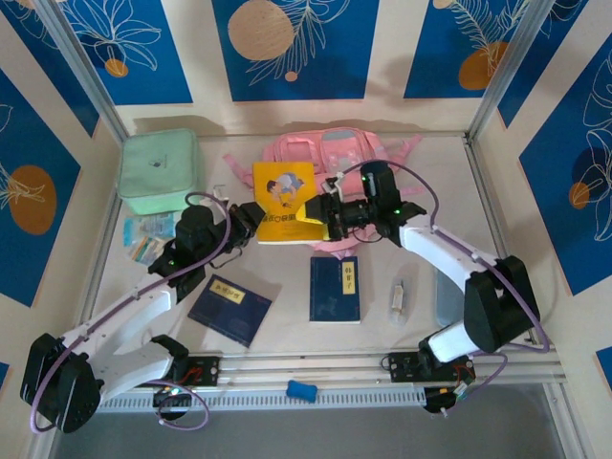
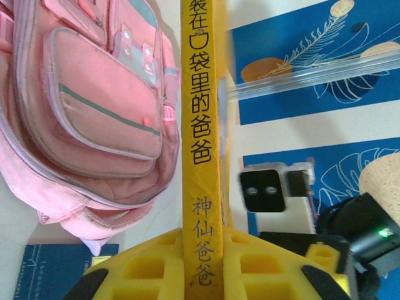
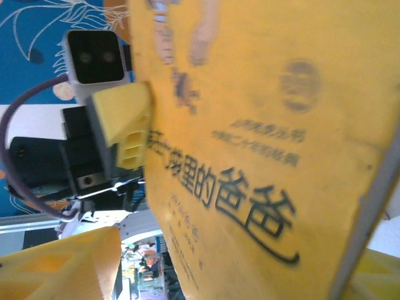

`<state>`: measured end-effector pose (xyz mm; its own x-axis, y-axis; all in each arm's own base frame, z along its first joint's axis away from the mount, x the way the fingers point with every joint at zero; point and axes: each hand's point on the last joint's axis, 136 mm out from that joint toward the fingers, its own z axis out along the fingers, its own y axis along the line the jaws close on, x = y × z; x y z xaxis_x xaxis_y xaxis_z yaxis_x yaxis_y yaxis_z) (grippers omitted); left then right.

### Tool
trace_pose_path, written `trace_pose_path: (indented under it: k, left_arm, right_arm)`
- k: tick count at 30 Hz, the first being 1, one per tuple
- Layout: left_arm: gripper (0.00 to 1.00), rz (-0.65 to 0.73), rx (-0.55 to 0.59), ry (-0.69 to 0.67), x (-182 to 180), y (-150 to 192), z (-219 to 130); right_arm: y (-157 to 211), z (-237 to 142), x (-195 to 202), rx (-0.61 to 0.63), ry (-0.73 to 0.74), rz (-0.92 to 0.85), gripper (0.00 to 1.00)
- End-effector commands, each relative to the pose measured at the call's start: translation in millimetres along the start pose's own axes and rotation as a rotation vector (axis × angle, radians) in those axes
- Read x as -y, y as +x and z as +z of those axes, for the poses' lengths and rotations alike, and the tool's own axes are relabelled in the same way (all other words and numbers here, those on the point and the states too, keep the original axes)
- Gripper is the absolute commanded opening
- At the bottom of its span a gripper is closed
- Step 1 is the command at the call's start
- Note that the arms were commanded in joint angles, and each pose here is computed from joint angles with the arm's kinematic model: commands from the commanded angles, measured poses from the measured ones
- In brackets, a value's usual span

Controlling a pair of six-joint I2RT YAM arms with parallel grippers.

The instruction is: Pack the student bag

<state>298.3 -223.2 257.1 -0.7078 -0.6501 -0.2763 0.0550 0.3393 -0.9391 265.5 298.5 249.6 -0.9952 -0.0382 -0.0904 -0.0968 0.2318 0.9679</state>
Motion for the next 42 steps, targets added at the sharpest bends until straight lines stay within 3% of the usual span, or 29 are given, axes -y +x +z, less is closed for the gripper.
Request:
trace_pose_path:
  k: [1,13,14,17,24,31,36,42]
  left_arm:
    - [0.0,0.075,0.03,-0.011,9.5,-8.3,2.2]
    - [0.0,0.126,-0.059,-0.089,-12.0,17.6,16.9]
    - [0.03,0.126,-0.07,-0.104,-14.6,19.9,18.2]
    - [0.27,0.194,-0.104,-0.125,-13.9,23.5,20.3]
    - [0.47,0.603,-0.2,-0.253,-5.7,25.1,15.3]
    - [0.58,1.018,-0.369,-0.195,16.2,53.6,47.2]
    - [0.62,1.171,-0.484,-0.137,11.7,69.4,79.1]
    - [0.67,1.346,-0.615,-0.134,-20.9,86.6,123.9]
  right_arm:
    - [7.9,-9.3,-12.0,-0.017,-0.028,-0.031,0.56]
    - [8.6,-20.5,0.5,-0.022,0.047,-0.031,0.0]
    - [8.2,-23.0,1.6,-0.018,0.056,-0.026,0.0]
    - [7.8,-34.0,0.2,-0.005,0.084,-0.026,0.0]
    - [5.6,-86.6,0.9,0.149,0.242,-0.064,0.0]
    - [7.4,-136.1,13.8,0.292,0.369,-0.018,0.0]
    - [9.1,-171.4,28.6,0.436,0.43,0.051,0.0]
    - [5.8,-202.1,47.6,0.544,0.474,0.137,0.0]
